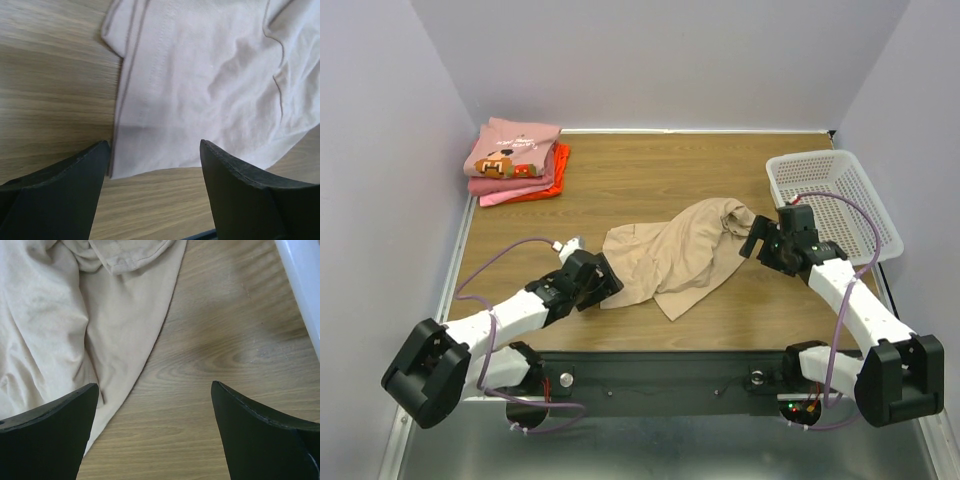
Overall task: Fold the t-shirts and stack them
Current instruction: Flatten the tshirt out
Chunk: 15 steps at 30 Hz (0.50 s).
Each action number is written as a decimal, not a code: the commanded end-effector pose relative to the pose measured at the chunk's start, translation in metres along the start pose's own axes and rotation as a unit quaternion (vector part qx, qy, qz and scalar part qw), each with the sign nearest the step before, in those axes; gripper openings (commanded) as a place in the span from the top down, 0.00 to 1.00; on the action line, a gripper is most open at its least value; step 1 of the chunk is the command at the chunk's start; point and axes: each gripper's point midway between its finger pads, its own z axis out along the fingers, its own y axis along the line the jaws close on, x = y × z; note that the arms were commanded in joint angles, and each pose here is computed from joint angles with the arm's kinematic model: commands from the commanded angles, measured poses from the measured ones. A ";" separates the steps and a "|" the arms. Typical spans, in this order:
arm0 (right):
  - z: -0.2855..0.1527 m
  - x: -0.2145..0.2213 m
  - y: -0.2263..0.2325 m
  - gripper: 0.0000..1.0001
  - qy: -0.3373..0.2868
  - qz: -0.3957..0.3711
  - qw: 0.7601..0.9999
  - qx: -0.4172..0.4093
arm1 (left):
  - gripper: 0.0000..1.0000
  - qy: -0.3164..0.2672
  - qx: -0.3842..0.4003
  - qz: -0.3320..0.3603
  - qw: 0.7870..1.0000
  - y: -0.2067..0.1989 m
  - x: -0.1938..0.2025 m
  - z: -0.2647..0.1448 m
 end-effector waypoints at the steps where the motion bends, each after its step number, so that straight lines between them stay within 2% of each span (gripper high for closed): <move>1: 0.003 -0.007 -0.005 0.00 -0.027 0.010 0.999 0.017 | 0.18 0.038 -0.002 0.007 0.999 0.000 0.025 0.006; 3: 0.004 -0.007 -0.007 0.00 -0.028 0.014 0.999 0.023 | 0.24 0.047 -0.005 0.012 0.999 -0.001 0.031 0.007; 6: 0.004 -0.007 -0.008 0.00 -0.029 0.014 0.999 0.025 | 0.49 0.058 -0.025 0.014 0.998 0.006 0.040 0.012; 8: 0.004 -0.007 -0.010 0.00 -0.030 0.013 0.999 0.030 | 0.71 0.060 -0.032 0.016 0.998 0.009 0.042 0.014; 9: 0.005 -0.006 -0.010 0.00 -0.030 0.013 0.999 0.030 | 0.99 0.059 -0.032 0.020 0.998 0.007 0.041 0.014; 15: 0.008 -0.006 -0.017 0.00 -0.033 0.014 0.998 0.050 | 1.00 0.017 0.000 0.036 0.999 -0.017 0.016 0.004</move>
